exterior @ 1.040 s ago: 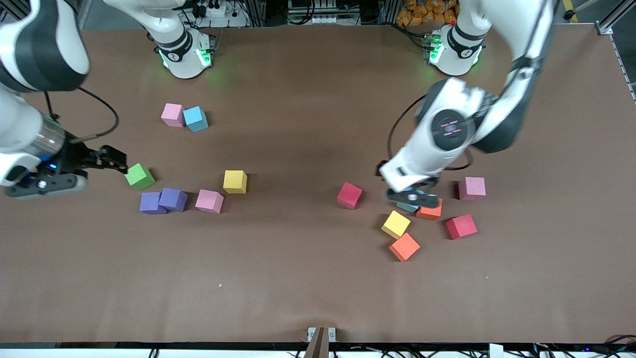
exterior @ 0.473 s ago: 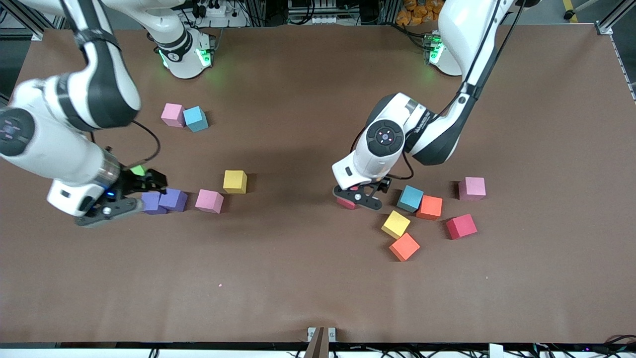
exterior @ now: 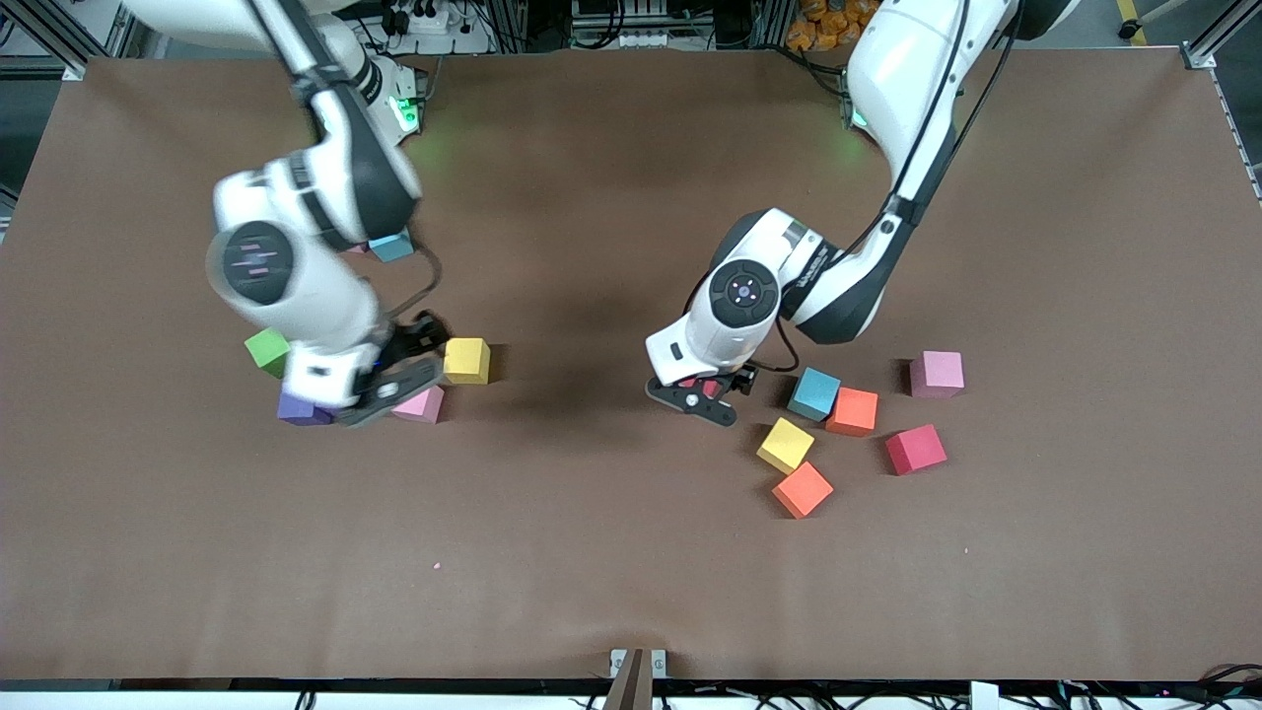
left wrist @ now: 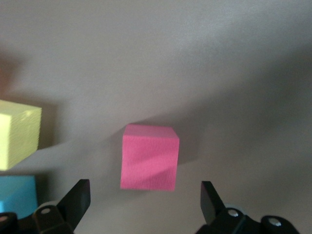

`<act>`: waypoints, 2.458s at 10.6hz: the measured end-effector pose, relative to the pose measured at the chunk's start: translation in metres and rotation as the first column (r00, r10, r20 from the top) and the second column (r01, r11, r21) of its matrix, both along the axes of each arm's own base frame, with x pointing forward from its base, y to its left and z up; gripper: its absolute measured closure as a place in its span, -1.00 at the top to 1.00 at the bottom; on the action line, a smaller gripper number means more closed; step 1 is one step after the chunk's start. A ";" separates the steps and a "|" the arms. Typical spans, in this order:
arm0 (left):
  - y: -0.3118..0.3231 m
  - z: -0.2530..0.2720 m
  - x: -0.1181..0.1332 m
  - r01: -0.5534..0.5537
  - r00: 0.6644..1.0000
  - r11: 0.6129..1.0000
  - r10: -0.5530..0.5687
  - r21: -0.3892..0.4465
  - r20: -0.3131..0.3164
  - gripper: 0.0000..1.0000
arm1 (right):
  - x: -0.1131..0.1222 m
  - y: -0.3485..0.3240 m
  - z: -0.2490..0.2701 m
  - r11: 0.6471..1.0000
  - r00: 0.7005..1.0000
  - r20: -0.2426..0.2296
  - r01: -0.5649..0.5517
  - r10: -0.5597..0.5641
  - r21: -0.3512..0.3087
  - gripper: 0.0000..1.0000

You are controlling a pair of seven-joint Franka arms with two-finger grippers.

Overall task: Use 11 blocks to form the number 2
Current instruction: 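Grasp the red cube with the left gripper while the right gripper grasps the yellow, then lift the red cube with the left gripper while the right gripper lifts the yellow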

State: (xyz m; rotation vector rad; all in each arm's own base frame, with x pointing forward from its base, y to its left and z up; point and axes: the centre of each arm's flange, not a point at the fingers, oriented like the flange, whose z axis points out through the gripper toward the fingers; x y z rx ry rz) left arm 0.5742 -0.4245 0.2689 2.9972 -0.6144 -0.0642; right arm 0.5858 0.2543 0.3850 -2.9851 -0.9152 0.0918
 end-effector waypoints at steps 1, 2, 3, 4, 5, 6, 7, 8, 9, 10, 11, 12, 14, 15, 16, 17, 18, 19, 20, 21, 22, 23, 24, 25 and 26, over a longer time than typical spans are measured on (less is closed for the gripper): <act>0.000 -0.010 0.002 -0.003 1.000 1.000 0.003 -0.005 0.005 1.00 | -0.011 0.018 -0.014 0.997 0.997 0.004 -0.077 0.077 0.002 1.00; 0.000 -0.018 0.002 -0.005 1.000 1.000 0.005 -0.007 0.005 1.00 | -0.015 0.027 -0.029 0.984 0.984 0.025 -0.175 0.175 0.014 1.00; -0.001 -0.021 0.002 -0.005 1.000 1.000 0.005 -0.006 0.003 1.00 | -0.016 0.027 -0.046 0.971 0.970 0.052 -0.238 0.237 0.023 1.00; -0.002 -0.023 0.002 -0.003 1.000 1.000 0.003 -0.006 0.002 1.00 | -0.019 0.025 -0.066 0.956 0.954 0.065 -0.293 0.291 0.026 1.00; -0.003 -0.025 0.000 0.000 1.000 1.000 0.000 -0.004 -0.001 1.00 | -0.026 0.025 -0.085 0.931 0.930 0.056 -0.365 0.363 0.026 1.00; -0.004 -0.029 -0.001 0.002 1.000 1.000 -0.002 -0.001 -0.005 1.00 | -0.032 0.024 -0.099 0.900 0.900 0.041 -0.434 0.433 0.026 1.00; -0.004 -0.034 -0.002 0.003 1.000 1.000 -0.003 0.002 -0.011 1.00 | -0.036 0.020 -0.107 0.862 0.862 0.037 -0.507 0.506 0.026 1.00; -0.004 -0.039 -0.003 0.002 1.000 1.000 -0.002 0.005 -0.017 1.00 | -0.036 0.016 -0.111 0.815 0.815 0.042 -0.579 0.578 0.026 1.00; -0.003 -0.045 -0.002 0.001 1.000 1.000 -0.001 0.007 -0.019 1.00 | -0.036 0.010 -0.115 0.777 0.778 0.049 -0.628 0.627 0.025 1.00; -0.003 -0.053 -0.002 -0.001 1.000 1.000 0.001 0.007 -0.021 1.00 | -0.036 0.003 -0.119 0.749 0.749 0.053 -0.662 0.660 0.024 1.00; -0.002 -0.060 -0.003 -0.002 1.000 1.000 0.002 0.008 -0.024 1.00 | -0.038 -0.002 -0.125 0.719 0.719 0.053 -0.694 0.693 0.025 1.00; -0.002 -0.066 -0.003 -0.003 1.000 1.000 0.003 0.008 -0.025 1.00 | -0.040 -0.007 -0.130 0.684 0.685 0.045 -0.729 0.727 0.028 1.00; -0.002 -0.069 -0.002 -0.005 1.000 1.000 0.005 0.004 -0.021 0.88 | -0.041 -0.027 -0.141 0.625 0.626 0.028 -0.780 0.779 0.041 1.00; -0.003 -0.069 -0.002 -0.005 1.000 1.000 0.005 0.003 -0.019 0.85 | -0.041 -0.036 -0.144 0.604 0.605 0.022 -0.796 0.796 0.047 1.00; -0.003 -0.068 -0.001 -0.005 1.000 1.000 0.005 0.001 -0.017 0.54 | -0.043 -0.038 -0.147 0.589 0.591 0.017 -0.806 0.807 0.051 1.00; -0.004 -0.066 0.000 -0.005 1.000 1.000 0.005 -0.001 -0.013 0.41 | -0.045 -0.036 -0.148 0.581 0.583 0.018 -0.812 0.812 0.052 1.00; -0.004 -0.065 0.001 -0.005 1.000 1.000 0.005 -0.003 -0.011 0.30 | -0.045 -0.034 -0.149 0.577 0.578 0.031 -0.816 0.815 0.045 1.00; -0.005 -0.063 0.002 -0.013 1.000 1.000 0.013 -0.005 -0.008 0.20 | -0.046 -0.033 -0.150 0.574 0.575 0.047 -0.818 0.817 0.036 1.00; -0.007 -0.061 0.001 -0.053 0.999 0.999 0.053 -0.001 -0.012 0.15 | -0.047 -0.032 -0.154 0.570 0.571 0.049 -0.821 0.819 0.036 1.00; -0.008 -0.057 -0.002 -0.118 0.993 0.993 0.118 0.015 -0.028 0.09 | -0.048 -0.032 -0.157 0.564 0.565 0.047 -0.825 0.824 0.038 1.00; -0.010 -0.053 -0.008 -0.179 0.982 0.983 0.182 0.043 -0.051 0.09 | -0.050 -0.032 -0.159 0.559 0.560 0.044 -0.828 0.827 0.041 1.00; -0.014 -0.047 -0.014 -0.248 0.965 0.966 0.253 0.071 -0.068 0.09 | -0.051 -0.031 -0.160 0.554 0.556 0.042 -0.831 0.830 0.043 1.00; -0.016 -0.041 -0.021 -0.327 0.940 0.940 0.334 0.095 -0.073 0.09 | -0.053 -0.030 -0.161 0.549 0.550 0.040 -0.835 0.834 0.045 1.00; -0.016 -0.036 -0.032 -0.389 0.913 0.913 0.399 0.120 -0.078 0.09 | -0.056 -0.028 -0.163 0.544 0.545 0.037 -0.838 0.837 0.047 1.00; -0.013 -0.033 -0.048 -0.412 0.900 0.899 0.427 0.147 -0.088 0.09 | -0.059 -0.026 -0.165 0.540 0.542 0.033 -0.840 0.840 0.050 1.00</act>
